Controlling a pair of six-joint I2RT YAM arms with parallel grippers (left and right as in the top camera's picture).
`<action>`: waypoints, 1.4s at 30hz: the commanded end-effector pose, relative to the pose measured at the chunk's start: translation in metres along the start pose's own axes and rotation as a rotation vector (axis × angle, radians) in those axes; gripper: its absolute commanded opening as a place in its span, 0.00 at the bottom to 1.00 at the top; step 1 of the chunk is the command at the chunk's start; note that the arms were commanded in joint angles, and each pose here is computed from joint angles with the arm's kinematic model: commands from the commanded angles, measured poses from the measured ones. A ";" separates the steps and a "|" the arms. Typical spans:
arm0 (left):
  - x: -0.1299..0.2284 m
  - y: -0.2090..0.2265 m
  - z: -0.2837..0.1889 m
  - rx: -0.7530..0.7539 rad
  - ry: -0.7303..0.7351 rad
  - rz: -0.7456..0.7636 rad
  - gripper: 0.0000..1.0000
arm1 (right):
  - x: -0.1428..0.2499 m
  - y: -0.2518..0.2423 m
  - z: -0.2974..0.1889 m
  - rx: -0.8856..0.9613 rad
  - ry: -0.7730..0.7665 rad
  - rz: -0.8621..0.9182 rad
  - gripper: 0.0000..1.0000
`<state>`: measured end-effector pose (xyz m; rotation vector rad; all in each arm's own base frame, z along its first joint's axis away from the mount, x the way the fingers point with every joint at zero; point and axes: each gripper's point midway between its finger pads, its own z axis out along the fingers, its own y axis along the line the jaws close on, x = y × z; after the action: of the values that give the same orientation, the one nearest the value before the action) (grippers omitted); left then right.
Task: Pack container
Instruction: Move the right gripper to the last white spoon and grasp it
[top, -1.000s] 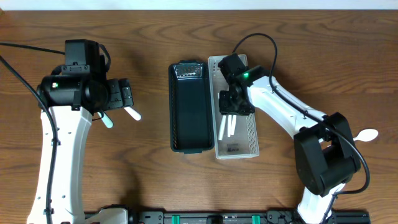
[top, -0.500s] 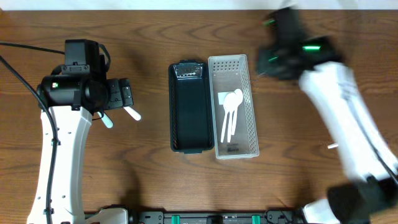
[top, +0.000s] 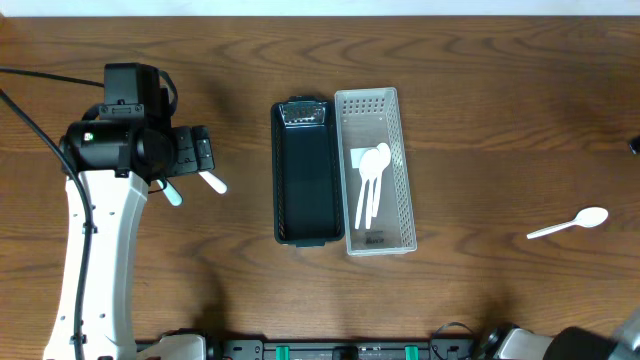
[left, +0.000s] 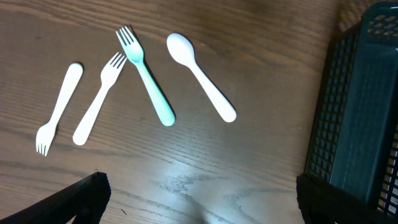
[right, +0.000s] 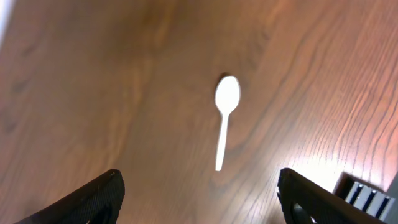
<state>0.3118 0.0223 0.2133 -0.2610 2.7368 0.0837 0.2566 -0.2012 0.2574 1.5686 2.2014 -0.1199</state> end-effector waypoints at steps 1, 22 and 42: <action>0.002 0.002 0.003 -0.010 0.012 -0.011 0.98 | 0.009 -0.020 0.047 0.046 0.104 0.073 0.83; 0.002 0.002 0.003 -0.010 0.012 -0.011 0.98 | 0.070 -0.050 0.216 0.202 0.424 0.042 0.87; 0.002 0.002 0.003 -0.010 0.012 -0.011 0.98 | 0.127 -0.029 0.256 0.113 0.406 -0.135 0.46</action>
<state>0.3118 0.0223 0.2133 -0.2610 2.7368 0.0837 0.2790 -0.2074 -0.0060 1.6076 2.5750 -0.0547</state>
